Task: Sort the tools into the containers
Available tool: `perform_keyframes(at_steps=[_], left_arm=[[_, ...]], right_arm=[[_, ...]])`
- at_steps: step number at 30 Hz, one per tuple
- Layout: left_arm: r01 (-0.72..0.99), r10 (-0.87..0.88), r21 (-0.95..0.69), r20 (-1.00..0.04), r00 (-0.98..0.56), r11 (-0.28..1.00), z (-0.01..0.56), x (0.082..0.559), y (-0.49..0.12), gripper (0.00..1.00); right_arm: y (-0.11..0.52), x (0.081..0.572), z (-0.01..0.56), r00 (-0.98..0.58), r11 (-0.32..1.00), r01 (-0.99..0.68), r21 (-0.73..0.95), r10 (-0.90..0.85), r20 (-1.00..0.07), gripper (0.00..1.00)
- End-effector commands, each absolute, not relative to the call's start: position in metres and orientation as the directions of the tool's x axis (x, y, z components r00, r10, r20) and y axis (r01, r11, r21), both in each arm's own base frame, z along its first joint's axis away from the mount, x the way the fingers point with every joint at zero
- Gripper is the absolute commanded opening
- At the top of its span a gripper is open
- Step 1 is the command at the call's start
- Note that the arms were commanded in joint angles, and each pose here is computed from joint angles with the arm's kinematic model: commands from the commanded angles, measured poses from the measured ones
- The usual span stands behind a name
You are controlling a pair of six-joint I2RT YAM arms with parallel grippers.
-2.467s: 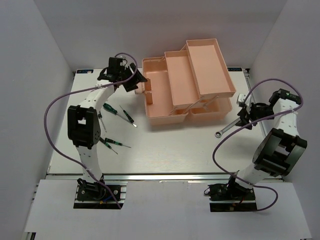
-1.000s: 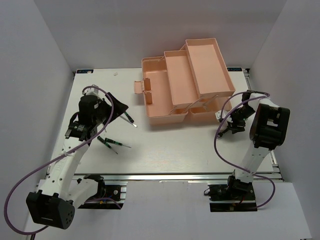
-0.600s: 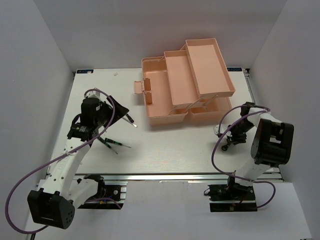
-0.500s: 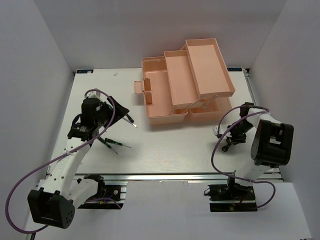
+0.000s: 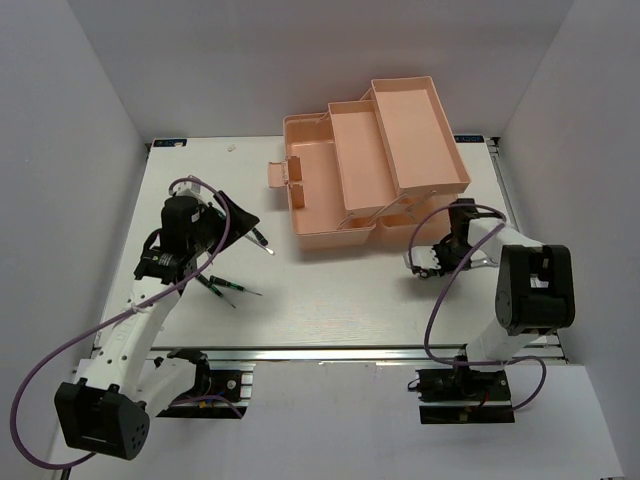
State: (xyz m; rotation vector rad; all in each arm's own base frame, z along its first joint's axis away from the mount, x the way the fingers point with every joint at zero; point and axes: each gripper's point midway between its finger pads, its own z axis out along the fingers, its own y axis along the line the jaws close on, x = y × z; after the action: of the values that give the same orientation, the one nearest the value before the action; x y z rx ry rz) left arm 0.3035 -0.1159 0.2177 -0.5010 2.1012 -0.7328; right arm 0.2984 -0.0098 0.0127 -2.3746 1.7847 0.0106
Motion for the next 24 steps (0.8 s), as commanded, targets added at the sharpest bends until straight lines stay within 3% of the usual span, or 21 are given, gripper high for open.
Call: perform_keyframes(at_steps=[1, 8, 12, 21, 24], left_arm=[[-0.075, -0.589, -0.667, -0.591, -0.551, 0.741, 0.225, 0.298, -0.115, 0.88], [-0.075, -0.593, -0.667, -0.599, -0.539, 0.742, 0.228, 0.297, -0.112, 0.88], [-0.079, -0.593, -0.665, -0.599, -0.537, 0.743, 0.227, 0.295, -0.111, 0.88], [-0.079, -0.592, -0.664, -0.599, -0.54, 0.744, 0.224, 0.295, -0.111, 0.88], [-0.078, -0.59, -0.663, -0.599, -0.542, 0.744, 0.224, 0.295, -0.112, 0.88]], right_arm=[[0.049, 0.285, -0.009, 0.254, -0.238, -0.967, -0.089, -0.928, -0.272, 0.25], [0.108, 0.285, 0.001, 0.142, -0.137, -0.99, -0.038, -0.923, -0.357, 0.26], [0.126, 0.281, 0.003, 0.065, -0.075, -0.997, 0.012, -0.923, -0.38, 0.33], [0.099, 0.276, -0.022, 0.061, -0.061, -0.998, -0.005, -0.969, -0.241, 0.52], [0.091, 0.274, -0.026, 0.064, -0.066, -0.998, -0.001, -0.974, -0.215, 0.53]])
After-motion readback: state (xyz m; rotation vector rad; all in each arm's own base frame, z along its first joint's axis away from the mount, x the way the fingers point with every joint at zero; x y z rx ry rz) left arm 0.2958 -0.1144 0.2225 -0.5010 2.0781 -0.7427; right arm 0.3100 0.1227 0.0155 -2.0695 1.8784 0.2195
